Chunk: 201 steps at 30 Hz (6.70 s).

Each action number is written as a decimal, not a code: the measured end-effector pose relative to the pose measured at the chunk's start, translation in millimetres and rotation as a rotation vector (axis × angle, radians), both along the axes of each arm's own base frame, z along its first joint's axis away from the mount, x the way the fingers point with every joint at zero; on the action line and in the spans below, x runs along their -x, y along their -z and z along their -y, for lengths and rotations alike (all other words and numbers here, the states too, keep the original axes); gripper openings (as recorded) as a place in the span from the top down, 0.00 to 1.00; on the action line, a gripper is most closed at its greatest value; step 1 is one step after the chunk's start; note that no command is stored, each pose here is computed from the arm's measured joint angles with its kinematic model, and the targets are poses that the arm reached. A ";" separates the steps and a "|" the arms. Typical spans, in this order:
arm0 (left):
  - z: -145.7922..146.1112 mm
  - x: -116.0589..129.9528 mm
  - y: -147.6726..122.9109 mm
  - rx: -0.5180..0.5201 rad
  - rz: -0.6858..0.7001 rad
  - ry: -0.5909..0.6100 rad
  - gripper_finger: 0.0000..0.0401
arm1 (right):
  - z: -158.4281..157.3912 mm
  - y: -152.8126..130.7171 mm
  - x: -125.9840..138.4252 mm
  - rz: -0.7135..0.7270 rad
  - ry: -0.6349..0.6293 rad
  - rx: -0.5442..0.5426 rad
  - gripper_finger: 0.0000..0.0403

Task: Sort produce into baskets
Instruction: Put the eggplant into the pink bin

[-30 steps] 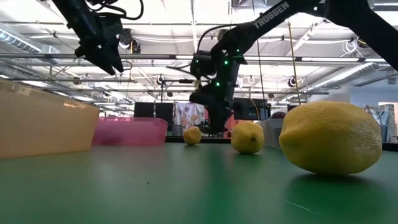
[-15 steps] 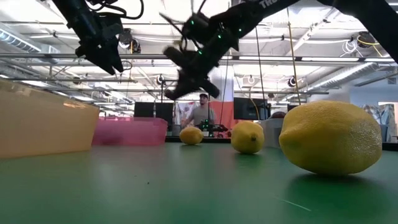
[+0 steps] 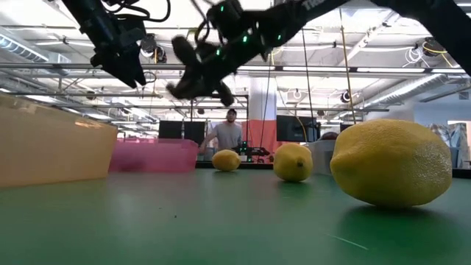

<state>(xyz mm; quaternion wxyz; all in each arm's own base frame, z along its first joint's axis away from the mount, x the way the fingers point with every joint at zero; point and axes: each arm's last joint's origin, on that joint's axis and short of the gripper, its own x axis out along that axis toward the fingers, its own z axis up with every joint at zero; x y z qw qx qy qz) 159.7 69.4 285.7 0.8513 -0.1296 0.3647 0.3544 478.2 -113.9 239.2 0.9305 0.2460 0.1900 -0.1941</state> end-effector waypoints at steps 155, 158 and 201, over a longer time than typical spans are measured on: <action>75.0 -37.2 0.2 0.072 0.184 0.228 0.40 | -237.9 -17.7 138.5 -0.566 -0.334 -0.231 0.87; 72.2 -23.3 -0.1 0.028 0.122 0.186 0.40 | -204.2 -21.4 121.9 -0.492 -0.334 -0.172 0.87; 72.2 -6.5 3.4 -0.034 -0.066 0.347 0.40 | 40.9 18.9 -22.6 0.143 0.039 -0.163 0.69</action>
